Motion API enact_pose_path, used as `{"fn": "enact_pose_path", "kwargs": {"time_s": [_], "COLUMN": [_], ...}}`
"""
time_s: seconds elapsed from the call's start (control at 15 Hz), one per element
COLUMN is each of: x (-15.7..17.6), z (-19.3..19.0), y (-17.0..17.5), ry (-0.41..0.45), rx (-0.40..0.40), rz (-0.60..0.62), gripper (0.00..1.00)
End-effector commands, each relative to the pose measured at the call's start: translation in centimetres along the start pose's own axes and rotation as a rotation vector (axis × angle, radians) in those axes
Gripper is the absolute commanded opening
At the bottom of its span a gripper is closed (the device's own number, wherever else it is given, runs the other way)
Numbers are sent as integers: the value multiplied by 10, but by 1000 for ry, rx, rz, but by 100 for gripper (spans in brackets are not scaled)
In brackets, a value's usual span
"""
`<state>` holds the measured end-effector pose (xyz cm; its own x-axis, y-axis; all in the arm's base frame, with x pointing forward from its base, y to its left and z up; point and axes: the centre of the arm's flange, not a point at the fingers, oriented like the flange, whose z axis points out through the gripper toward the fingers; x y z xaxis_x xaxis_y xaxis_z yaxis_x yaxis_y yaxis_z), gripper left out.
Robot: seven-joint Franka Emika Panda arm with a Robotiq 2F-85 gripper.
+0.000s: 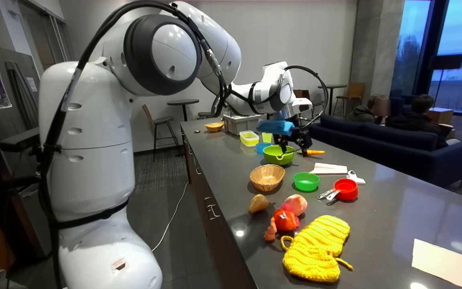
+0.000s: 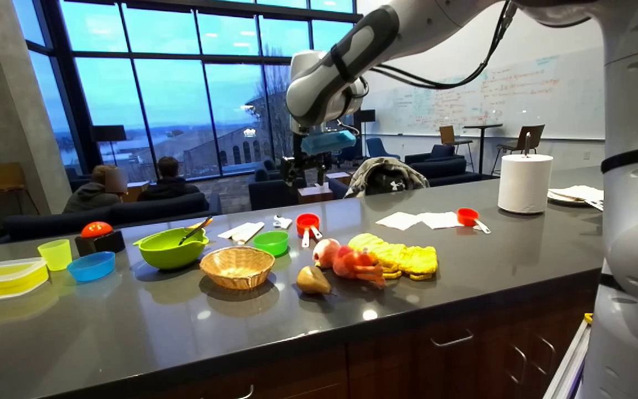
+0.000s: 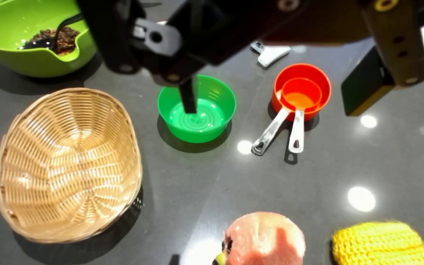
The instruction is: Move the orange measuring cup to the right
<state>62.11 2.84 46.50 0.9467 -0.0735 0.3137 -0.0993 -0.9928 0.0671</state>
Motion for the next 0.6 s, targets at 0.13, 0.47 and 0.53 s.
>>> {"fn": "enact_pose_path", "kwargs": {"time_s": [0.13,0.47,0.53], "x": [0,8,11], "z": [20,46,50], "y": [-5,16,19], "ry": [33,96,113], "rx": [-23,-99,-101], "rz": [-16,-33,-32], "gripper": [100,100,100]}}
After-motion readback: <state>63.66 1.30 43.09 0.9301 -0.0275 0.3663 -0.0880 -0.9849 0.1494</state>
